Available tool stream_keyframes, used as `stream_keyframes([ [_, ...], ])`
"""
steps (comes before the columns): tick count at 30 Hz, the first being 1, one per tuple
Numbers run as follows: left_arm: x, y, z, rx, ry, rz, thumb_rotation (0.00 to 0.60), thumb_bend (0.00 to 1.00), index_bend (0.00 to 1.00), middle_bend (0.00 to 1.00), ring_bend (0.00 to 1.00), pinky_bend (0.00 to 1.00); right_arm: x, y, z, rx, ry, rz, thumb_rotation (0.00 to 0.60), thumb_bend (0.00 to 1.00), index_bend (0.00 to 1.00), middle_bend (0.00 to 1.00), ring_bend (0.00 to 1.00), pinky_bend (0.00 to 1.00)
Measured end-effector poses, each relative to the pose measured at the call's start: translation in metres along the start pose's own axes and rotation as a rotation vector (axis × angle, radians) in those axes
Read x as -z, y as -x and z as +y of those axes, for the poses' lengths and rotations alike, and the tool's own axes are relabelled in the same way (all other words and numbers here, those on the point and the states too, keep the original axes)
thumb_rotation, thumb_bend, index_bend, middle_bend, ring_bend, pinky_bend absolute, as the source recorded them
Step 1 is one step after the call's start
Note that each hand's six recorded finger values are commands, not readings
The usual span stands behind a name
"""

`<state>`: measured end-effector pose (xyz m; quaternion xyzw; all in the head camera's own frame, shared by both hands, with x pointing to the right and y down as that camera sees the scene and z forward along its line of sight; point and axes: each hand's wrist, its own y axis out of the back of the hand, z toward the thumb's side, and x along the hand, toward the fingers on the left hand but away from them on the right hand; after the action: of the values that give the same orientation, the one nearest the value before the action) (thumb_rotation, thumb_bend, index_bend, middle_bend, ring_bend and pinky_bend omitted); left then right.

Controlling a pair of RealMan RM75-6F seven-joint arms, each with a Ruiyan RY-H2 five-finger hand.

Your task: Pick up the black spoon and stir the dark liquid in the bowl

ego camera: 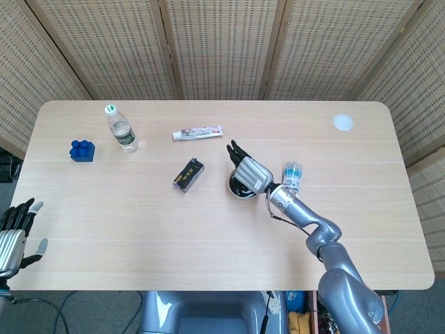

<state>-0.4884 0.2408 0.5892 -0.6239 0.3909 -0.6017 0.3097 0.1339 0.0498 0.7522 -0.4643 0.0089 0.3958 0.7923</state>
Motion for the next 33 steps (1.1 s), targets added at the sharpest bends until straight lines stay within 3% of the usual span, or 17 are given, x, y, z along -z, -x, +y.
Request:
stream_keyframes([
  [8,-0.001,-0.002,0.003,-0.006,-0.003,-0.01,0.6,0.44,0.0,0.0,0.0,0.0,-0.001,-0.008,-0.002,0.01,0.015,-0.004,0.6,0.66,0.67,0.28,0.03,0.0],
  [17,-0.004,-0.004,0.0,0.003,-0.002,-0.017,0.6,0.44,0.0,0.0,0.0,0.0,0.006,-0.016,-0.015,-0.026,-0.004,-0.006,0.6,0.66,0.67,0.28,0.03,0.0],
  [33,-0.005,-0.003,-0.001,0.01,-0.006,-0.014,0.6,0.44,0.0,0.0,0.0,0.0,0.018,-0.003,-0.014,-0.05,-0.024,-0.018,0.6,0.66,0.67,0.28,0.03,0.0],
])
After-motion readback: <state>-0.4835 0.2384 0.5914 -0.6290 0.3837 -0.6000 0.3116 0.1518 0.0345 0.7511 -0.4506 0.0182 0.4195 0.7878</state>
